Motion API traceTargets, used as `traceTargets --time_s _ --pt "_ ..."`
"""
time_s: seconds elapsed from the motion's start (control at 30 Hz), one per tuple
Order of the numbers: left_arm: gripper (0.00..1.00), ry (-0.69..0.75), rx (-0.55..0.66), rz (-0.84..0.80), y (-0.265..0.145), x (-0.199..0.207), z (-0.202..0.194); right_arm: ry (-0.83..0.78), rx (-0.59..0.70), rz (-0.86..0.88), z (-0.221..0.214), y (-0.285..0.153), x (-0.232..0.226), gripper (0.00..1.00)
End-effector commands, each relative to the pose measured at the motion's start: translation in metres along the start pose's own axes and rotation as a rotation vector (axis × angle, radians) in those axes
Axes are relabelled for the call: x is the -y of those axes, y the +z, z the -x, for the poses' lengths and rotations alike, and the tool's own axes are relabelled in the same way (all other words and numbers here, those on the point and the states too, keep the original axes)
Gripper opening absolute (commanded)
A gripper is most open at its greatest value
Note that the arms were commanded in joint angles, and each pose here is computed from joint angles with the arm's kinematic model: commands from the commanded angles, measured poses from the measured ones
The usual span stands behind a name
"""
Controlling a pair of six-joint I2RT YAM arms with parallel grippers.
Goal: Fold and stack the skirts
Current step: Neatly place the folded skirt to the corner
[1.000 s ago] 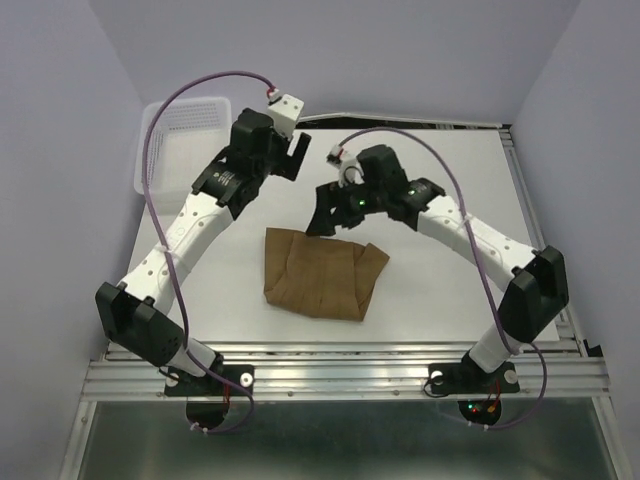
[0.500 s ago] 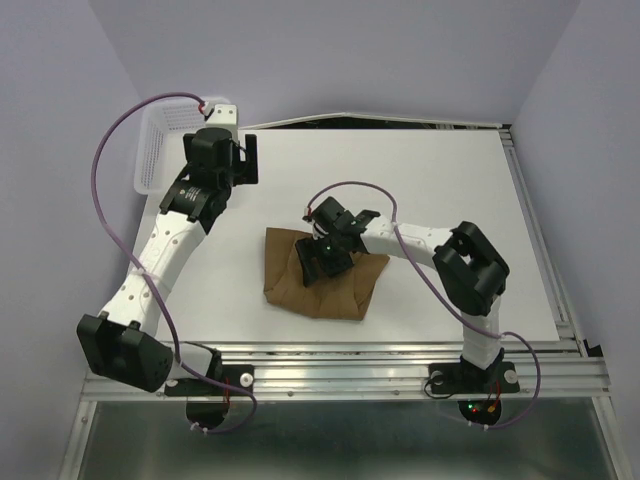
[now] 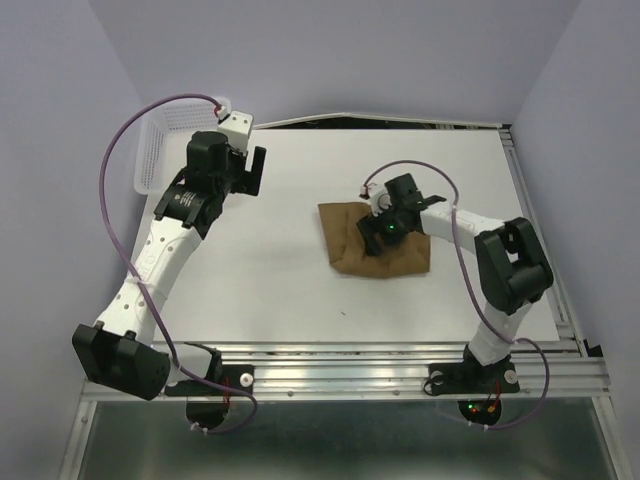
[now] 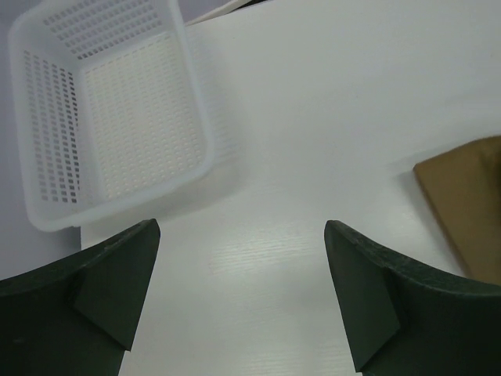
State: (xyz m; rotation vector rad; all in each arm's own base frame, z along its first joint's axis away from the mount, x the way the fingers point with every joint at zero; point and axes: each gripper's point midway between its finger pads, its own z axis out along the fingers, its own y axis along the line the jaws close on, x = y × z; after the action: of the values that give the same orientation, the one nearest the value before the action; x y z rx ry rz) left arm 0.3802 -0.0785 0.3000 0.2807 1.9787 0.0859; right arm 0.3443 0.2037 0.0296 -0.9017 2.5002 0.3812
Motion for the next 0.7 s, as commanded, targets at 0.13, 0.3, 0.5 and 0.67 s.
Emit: traceTargets --time_s 0.13,0.3,0.5,0.67 --pt "0.99 0.066 0.046 -0.163 -0.009 0.025 0.004 -0.352 -0.255 -0.144 -0.098 -0.033 0.1 0.92" --pt "0.99 0.052 0.049 -0.161 -0.009 0.024 0.012 -0.195 -0.029 -0.206 -0.013 -0.074 0.107 0.94" --pt "0.99 0.049 0.078 -0.157 -0.017 0.021 0.02 0.178 0.137 -0.292 0.033 -0.126 0.099 0.96" --pt "0.99 0.027 0.069 -0.151 -0.016 0.021 0.016 0.367 0.108 -0.177 0.023 -0.119 0.071 0.93"
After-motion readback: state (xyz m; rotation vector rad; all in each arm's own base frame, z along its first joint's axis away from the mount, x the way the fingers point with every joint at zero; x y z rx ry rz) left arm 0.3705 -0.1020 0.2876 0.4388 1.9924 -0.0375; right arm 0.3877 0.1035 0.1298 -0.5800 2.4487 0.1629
